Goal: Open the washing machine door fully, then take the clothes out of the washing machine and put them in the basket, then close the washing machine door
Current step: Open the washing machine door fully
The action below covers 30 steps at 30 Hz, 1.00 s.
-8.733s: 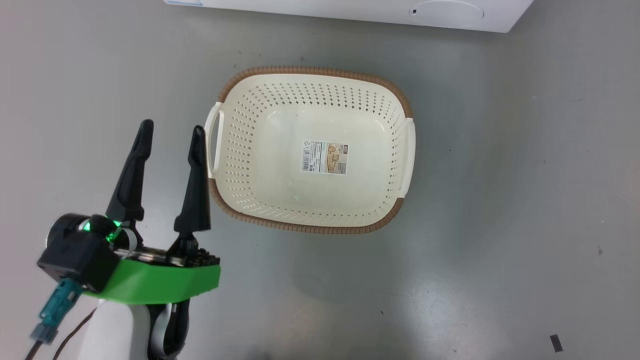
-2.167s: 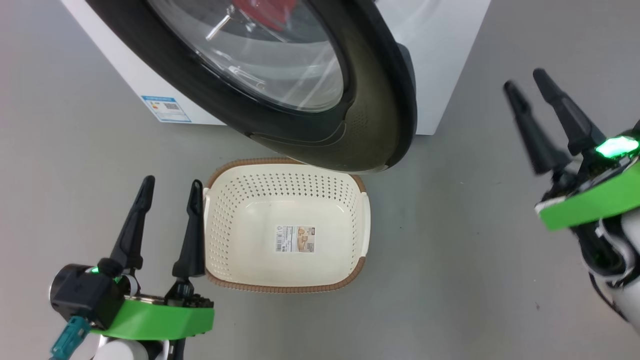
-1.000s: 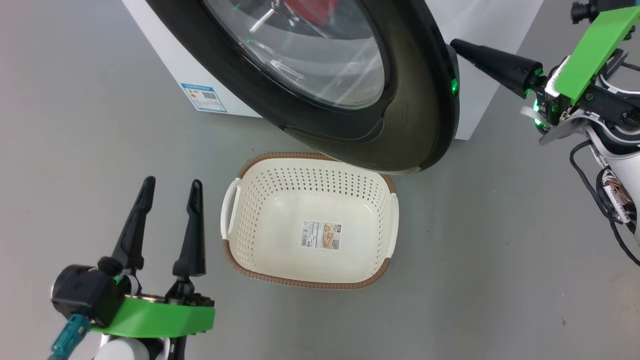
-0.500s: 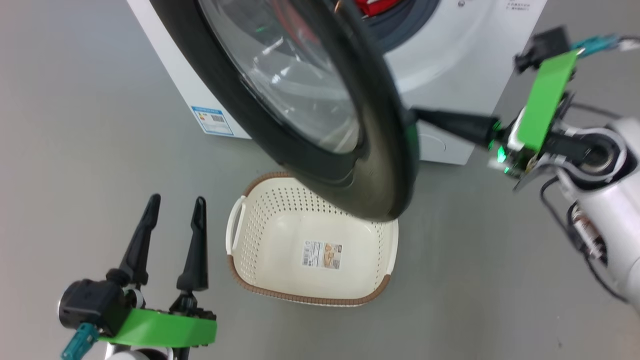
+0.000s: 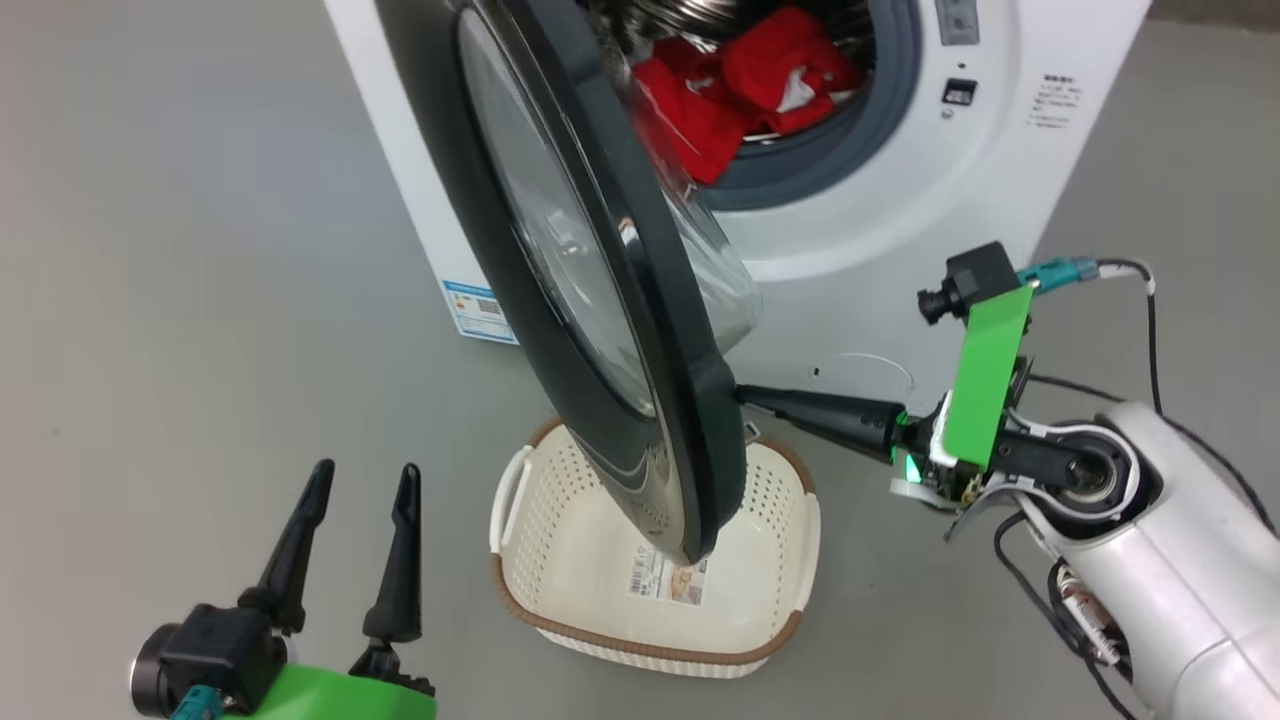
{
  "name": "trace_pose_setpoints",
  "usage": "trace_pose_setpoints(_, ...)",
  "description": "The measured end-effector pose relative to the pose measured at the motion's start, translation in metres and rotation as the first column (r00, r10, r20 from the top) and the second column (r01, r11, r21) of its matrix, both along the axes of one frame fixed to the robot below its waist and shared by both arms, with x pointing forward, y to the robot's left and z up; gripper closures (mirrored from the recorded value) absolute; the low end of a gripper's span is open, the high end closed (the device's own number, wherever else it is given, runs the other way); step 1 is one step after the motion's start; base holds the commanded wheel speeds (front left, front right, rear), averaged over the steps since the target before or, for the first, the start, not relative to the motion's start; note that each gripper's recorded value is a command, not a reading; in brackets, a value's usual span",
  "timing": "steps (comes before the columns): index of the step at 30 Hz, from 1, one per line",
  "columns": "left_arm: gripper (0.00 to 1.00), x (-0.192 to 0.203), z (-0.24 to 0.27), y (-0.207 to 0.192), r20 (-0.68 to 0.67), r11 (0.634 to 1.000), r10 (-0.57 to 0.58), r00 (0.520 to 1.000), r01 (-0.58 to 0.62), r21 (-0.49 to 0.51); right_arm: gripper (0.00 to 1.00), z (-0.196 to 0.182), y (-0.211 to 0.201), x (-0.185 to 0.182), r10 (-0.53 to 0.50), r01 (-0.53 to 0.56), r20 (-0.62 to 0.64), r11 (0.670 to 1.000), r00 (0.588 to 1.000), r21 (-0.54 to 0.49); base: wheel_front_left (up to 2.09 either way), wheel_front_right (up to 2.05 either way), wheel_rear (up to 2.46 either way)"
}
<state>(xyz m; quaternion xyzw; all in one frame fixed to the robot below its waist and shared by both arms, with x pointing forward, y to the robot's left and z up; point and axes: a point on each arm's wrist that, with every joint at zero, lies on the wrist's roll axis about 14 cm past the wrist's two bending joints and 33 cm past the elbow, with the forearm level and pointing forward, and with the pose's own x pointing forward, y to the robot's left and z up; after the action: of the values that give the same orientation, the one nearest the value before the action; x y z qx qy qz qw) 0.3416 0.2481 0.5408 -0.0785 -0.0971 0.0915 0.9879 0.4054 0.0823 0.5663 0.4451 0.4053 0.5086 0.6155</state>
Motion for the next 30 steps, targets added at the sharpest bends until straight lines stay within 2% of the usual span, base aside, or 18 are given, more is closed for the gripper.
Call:
trace_pose_setpoints(5,0.00,-0.017,-0.001,0.012,-0.007,0.999,0.043,0.999,-0.043,0.013,1.00,0.002,0.018,-0.015,0.028,-0.028,0.011,1.000,1.000,0.007,0.00,0.00,0.00)
trace_pose_setpoints(13,0.00,-0.050,-0.003,0.036,-0.010,0.992,0.128,0.992,-0.127,0.011,1.00,0.023,0.047,-0.017,0.019,-0.021,0.031,0.997,0.999,0.075,0.00,0.00,0.00)
trace_pose_setpoints(30,0.00,-0.082,0.000,0.060,0.003,0.975,0.220,0.975,-0.220,0.011,1.00,0.019,0.089,-0.050,0.151,-0.151,0.007,0.986,0.989,0.074,0.00,0.00,0.00)
